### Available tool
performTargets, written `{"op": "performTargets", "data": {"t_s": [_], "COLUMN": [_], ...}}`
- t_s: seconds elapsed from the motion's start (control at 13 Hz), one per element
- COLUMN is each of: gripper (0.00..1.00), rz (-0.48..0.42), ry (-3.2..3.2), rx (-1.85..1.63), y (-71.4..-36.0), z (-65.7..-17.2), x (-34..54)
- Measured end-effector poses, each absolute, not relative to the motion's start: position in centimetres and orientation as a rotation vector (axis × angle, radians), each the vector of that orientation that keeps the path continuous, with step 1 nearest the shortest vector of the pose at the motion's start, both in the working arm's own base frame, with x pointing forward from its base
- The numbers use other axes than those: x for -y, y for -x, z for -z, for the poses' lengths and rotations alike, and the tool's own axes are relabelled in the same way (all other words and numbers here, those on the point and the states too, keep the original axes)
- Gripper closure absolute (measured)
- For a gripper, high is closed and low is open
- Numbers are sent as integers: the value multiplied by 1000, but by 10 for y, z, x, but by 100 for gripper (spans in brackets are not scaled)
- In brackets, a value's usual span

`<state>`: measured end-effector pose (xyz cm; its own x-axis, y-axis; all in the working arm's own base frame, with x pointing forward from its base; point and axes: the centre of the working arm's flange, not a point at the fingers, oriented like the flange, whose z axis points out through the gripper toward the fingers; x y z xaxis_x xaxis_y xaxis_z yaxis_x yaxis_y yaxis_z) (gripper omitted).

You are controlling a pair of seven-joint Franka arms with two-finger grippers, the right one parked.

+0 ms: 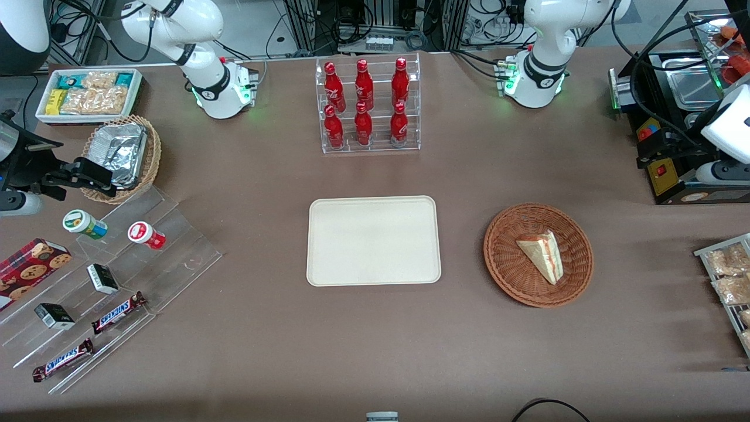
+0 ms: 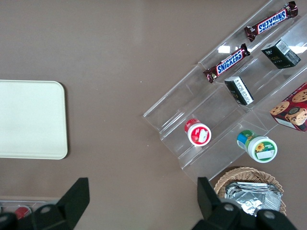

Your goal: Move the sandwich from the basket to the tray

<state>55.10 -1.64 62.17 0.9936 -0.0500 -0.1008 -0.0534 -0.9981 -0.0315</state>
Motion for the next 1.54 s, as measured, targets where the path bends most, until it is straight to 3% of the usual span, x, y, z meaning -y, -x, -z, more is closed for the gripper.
{"op": "performTargets", "data": {"t_s": [0.31, 0.77, 1.54], "gripper": [0, 0, 0], "rz": [-168, -27, 118], "ry": [3089, 3026, 3055], "rx": [180, 704, 841], "y": [-564, -571, -566], "z": [-566, -459, -321], "x": [17, 44, 95]}}
